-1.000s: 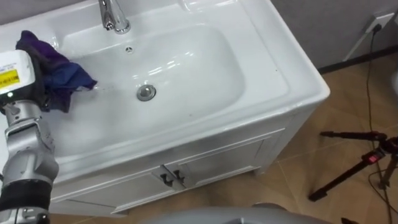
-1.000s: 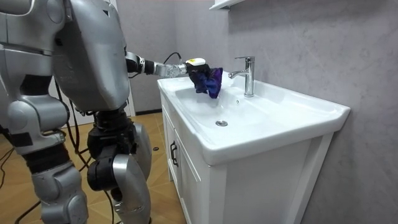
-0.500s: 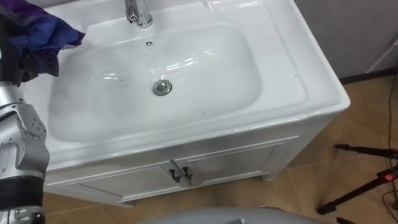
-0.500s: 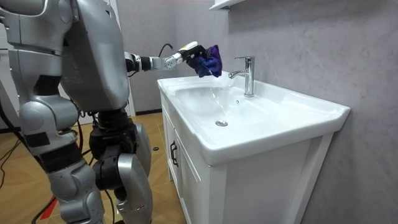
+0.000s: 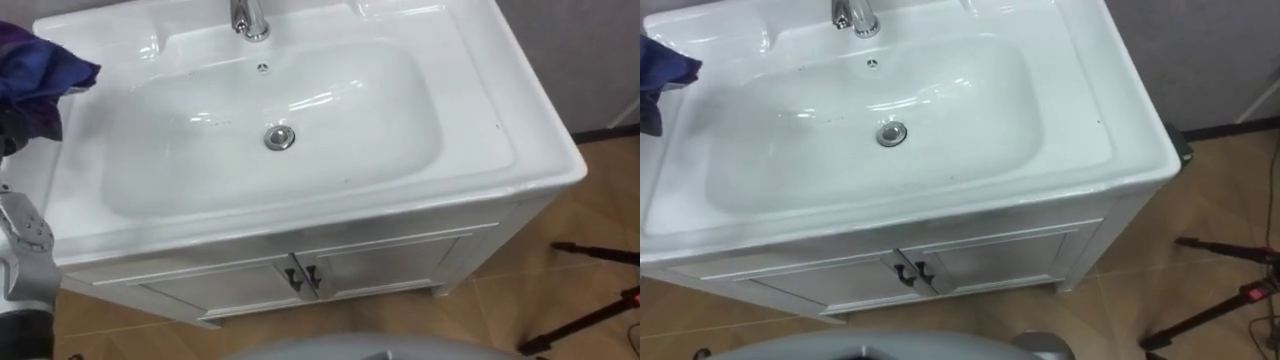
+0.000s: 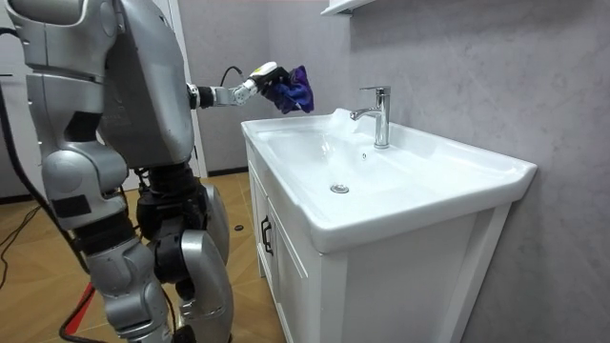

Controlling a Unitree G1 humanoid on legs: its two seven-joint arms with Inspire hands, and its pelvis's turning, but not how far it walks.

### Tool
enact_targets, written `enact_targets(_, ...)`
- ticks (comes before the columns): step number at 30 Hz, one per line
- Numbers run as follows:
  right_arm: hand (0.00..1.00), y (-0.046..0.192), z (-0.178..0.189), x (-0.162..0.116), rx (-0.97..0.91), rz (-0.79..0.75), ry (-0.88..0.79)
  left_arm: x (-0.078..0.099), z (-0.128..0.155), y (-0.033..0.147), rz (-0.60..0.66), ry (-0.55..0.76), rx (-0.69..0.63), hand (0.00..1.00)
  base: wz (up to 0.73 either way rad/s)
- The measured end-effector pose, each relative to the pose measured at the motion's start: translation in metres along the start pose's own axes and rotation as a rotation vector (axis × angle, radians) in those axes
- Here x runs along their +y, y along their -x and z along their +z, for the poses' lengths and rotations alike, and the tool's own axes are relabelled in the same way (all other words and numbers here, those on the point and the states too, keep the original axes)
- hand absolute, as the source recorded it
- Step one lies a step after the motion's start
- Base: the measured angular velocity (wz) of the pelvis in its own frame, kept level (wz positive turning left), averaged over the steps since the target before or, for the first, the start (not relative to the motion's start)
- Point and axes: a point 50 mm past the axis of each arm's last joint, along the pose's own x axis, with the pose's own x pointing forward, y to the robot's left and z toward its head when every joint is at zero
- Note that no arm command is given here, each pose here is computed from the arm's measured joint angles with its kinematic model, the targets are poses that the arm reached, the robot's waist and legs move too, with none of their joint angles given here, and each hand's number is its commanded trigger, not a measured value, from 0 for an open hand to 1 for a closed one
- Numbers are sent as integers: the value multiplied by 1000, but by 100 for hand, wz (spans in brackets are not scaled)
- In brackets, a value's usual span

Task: Wipe basin

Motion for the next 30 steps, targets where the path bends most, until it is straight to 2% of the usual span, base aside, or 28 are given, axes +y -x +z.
enact_targets(8,0,-1,8,2,-24,9,6,-4,-4,3,-24,-8,13,100,10)
enact_targets(21,0,0,5,2,-21,20,-4,-17,-7,20,-95,-11,51,100,4)
enact_targets(30,0,0,-1,2,-8,47,3,-32,-4,40,-192,-7,65,100,-2)
